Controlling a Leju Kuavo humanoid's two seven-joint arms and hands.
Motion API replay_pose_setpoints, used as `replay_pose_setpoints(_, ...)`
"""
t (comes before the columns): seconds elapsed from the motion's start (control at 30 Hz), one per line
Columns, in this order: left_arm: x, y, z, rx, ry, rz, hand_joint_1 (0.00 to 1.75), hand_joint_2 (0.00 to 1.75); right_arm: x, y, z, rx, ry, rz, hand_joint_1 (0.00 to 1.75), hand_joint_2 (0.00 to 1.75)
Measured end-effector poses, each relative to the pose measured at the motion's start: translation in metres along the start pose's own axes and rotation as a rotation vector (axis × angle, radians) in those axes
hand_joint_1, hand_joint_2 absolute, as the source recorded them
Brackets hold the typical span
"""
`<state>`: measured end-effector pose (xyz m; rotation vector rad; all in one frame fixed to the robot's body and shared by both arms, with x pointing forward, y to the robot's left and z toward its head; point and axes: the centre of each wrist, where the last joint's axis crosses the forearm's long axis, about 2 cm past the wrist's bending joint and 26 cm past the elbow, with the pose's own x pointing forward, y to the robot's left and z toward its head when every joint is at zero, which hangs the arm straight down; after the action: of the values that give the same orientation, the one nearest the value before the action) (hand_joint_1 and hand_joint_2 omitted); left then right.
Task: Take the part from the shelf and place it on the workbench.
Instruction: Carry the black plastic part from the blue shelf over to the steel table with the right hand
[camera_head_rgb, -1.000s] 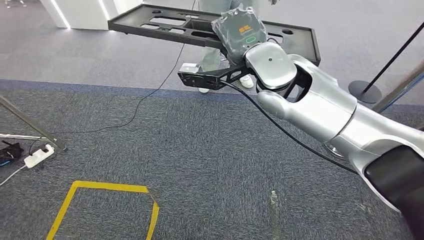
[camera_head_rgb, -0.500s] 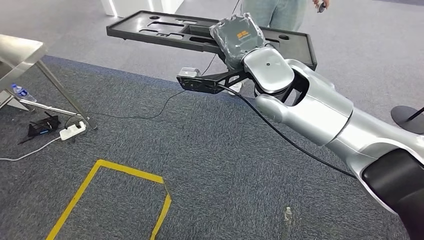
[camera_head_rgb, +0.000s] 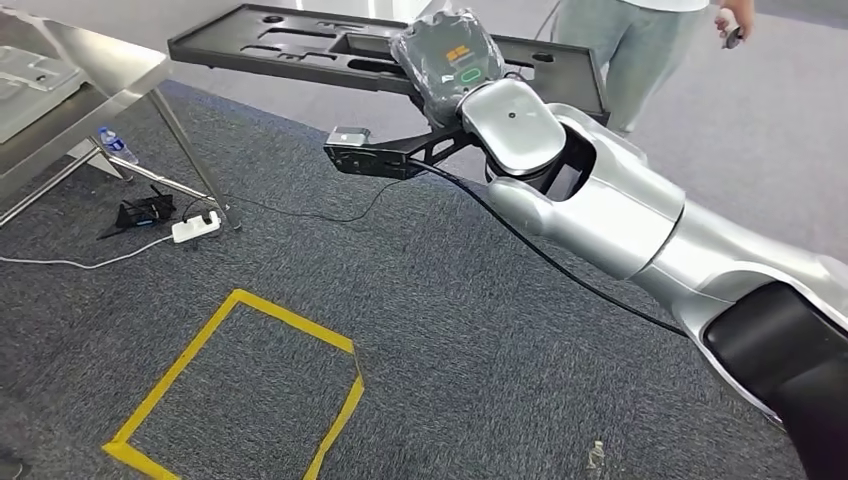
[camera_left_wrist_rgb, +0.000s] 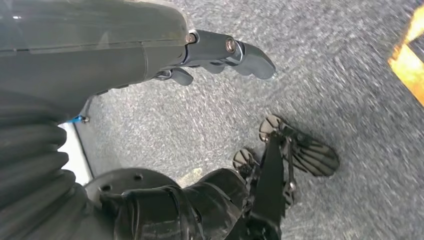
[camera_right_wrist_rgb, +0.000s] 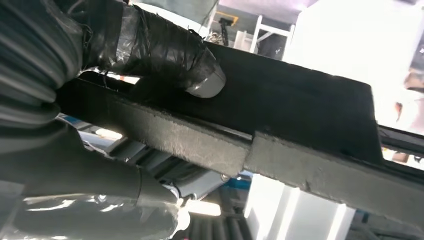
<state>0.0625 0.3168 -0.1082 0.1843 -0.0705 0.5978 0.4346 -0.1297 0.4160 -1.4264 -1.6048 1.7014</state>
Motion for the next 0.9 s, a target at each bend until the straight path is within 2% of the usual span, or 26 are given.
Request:
replay_pose_setpoints(0.33,0.001,-0.001,0.0,-0.01,-0.035,-0.015,0.0,1.75,-0.003,0.001,-0.004,0.009,0.0,0.005,1.75,1.75)
replay_pose_setpoints(0.6,-0.003,0.003,-0.001,0.008,0.007,-0.013,0.0,1.75,0.004,-0.004,-0.009,-0.003,-0.013,0.004,1.75,1.75)
replay_pose_setpoints(0.9,-0.001,0.0,0.0,0.012,0.004,-0.012,0.0,1.75,0.005,-0.009,-0.012,-0.006,-0.011,0.011,1.75,1.75)
